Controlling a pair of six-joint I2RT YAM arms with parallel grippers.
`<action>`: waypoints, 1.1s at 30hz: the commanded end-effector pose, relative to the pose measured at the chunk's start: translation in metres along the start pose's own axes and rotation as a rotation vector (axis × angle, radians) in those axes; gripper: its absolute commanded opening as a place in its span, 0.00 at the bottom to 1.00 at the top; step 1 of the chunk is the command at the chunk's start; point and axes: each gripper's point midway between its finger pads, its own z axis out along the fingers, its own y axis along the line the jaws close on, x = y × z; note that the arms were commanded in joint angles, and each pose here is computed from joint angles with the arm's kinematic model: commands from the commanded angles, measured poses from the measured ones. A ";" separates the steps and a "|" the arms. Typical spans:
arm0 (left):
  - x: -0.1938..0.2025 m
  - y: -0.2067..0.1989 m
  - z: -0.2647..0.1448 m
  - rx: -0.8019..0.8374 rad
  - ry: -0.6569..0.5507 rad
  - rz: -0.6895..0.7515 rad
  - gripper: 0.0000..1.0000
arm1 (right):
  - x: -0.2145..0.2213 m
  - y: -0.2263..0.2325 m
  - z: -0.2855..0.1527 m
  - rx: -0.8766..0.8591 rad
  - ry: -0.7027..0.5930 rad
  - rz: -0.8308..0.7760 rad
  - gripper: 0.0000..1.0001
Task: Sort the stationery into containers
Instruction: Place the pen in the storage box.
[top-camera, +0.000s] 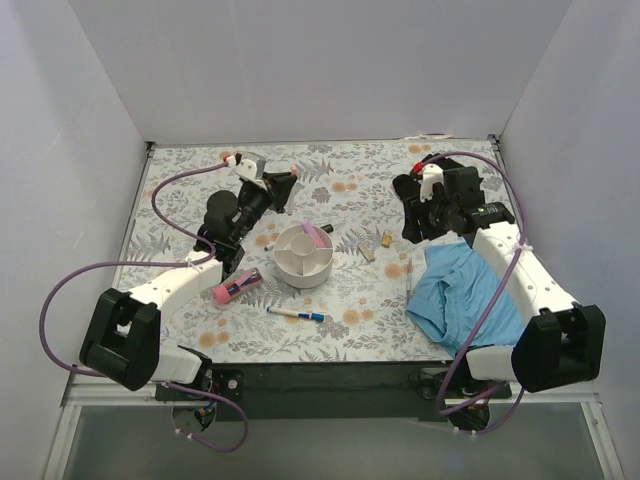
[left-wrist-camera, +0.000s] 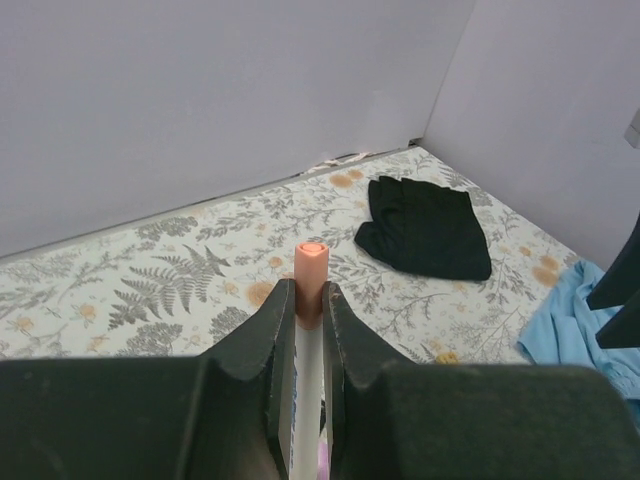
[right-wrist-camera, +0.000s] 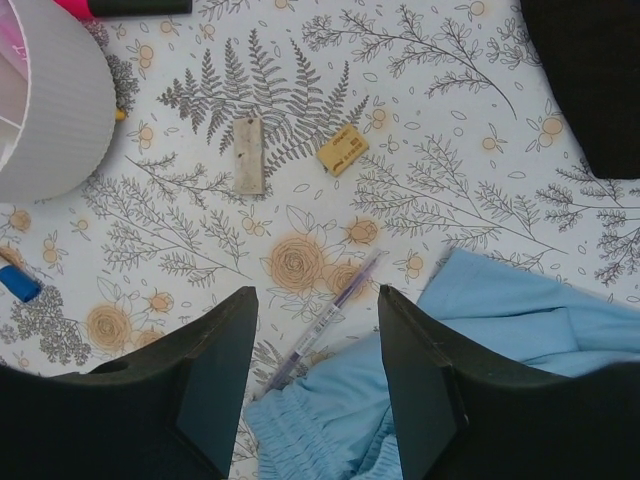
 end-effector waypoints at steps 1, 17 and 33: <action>0.011 -0.005 -0.007 0.026 -0.018 -0.075 0.00 | -0.016 -0.007 -0.002 0.022 -0.014 -0.028 0.60; 0.073 0.017 -0.014 -0.042 0.057 -0.119 0.00 | -0.029 -0.008 0.013 -0.001 0.014 -0.037 0.61; 0.021 0.015 -0.031 -0.049 0.068 0.013 0.71 | -0.033 -0.001 0.016 -0.026 0.002 -0.045 0.61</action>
